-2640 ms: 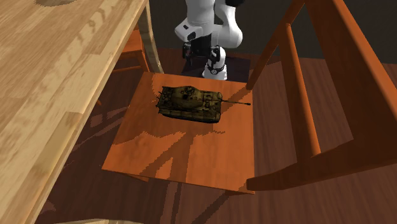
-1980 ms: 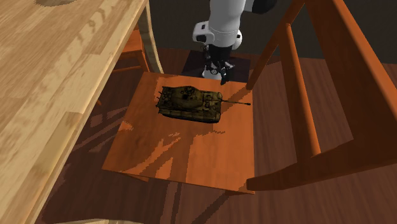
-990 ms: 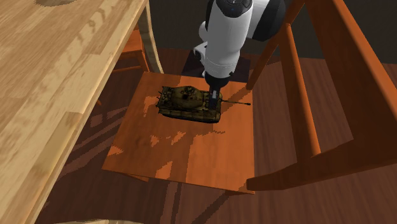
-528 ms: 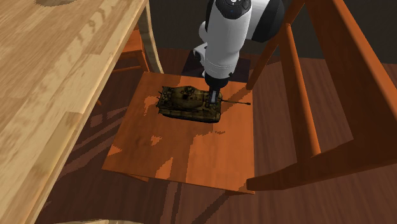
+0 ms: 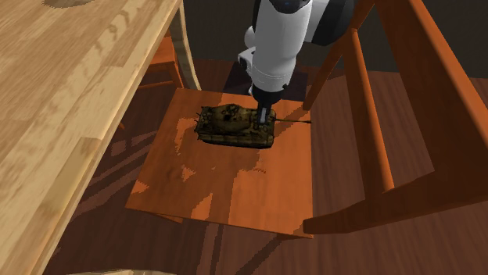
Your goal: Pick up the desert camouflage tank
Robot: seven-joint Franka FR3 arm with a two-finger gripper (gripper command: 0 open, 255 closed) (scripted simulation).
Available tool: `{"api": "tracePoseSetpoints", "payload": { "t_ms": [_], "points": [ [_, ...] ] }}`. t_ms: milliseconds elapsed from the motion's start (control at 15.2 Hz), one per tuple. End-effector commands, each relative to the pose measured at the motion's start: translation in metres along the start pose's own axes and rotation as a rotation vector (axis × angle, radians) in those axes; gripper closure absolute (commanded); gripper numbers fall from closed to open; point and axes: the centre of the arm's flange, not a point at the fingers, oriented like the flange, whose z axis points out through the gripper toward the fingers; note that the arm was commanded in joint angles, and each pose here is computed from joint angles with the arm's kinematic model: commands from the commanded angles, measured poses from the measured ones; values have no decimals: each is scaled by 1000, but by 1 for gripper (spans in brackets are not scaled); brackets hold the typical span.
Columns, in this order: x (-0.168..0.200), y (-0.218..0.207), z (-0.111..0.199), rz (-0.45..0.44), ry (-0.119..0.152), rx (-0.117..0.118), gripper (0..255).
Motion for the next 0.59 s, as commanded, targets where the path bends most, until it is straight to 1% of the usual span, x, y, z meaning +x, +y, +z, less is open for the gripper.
{"api": "tracePoseSetpoints", "payload": {
  "t_ms": [0, 528],
  "points": [
    [1, 0, -11, 0, 0, 1, 255],
    [3, 1, -54, 0, 0, 1, 255]
  ]
}}
